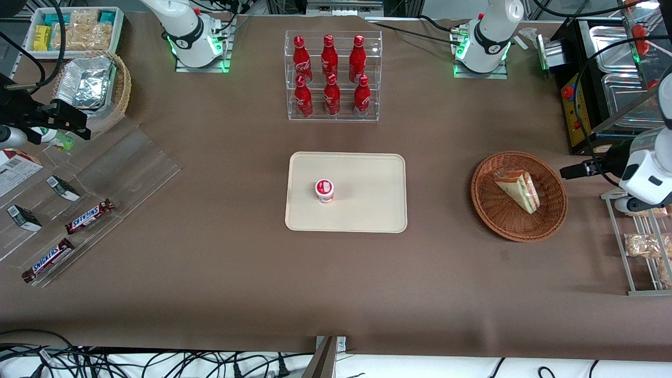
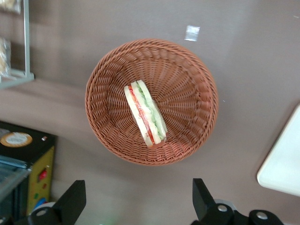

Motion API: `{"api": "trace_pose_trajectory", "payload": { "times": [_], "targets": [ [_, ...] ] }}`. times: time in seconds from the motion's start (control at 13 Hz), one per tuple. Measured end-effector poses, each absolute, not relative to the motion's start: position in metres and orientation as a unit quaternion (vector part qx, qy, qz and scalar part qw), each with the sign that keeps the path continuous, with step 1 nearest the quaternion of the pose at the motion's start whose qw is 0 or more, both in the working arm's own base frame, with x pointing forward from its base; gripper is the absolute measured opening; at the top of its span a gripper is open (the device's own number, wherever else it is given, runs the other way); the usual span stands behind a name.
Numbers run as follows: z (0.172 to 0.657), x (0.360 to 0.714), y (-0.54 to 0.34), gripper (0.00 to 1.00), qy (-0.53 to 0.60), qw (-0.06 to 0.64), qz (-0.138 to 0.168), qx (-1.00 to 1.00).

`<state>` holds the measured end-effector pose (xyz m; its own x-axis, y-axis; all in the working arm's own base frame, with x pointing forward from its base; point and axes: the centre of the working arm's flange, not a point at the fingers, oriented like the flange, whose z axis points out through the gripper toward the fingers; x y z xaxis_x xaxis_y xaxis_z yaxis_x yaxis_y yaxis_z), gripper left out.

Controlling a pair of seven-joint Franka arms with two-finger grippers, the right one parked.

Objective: Place sandwich from basket to tray
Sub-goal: 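Move the open left gripper over the wrapped sandwich in the basket, then lower the left gripper and close it on the wrapped sandwich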

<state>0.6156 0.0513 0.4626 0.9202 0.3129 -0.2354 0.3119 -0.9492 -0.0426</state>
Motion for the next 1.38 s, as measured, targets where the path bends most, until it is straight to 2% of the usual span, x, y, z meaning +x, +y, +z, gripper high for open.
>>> {"api": "trace_pose_trajectory", "payload": {
  "times": [0.38,0.62,0.85,1.08,1.38],
  "targets": [
    [0.390,0.595,0.050,1.00,-0.257,0.005,0.072,-0.964],
    [0.352,0.565,0.044,1.00,-0.295,-0.004,0.025,-0.955],
    [0.312,0.537,0.031,1.00,-0.317,0.002,-0.008,-0.949],
    [0.288,0.521,0.024,1.00,-0.307,0.028,-0.031,-0.951],
    [0.267,0.513,0.019,1.00,-0.315,0.028,-0.051,-0.947]
  ]
}}
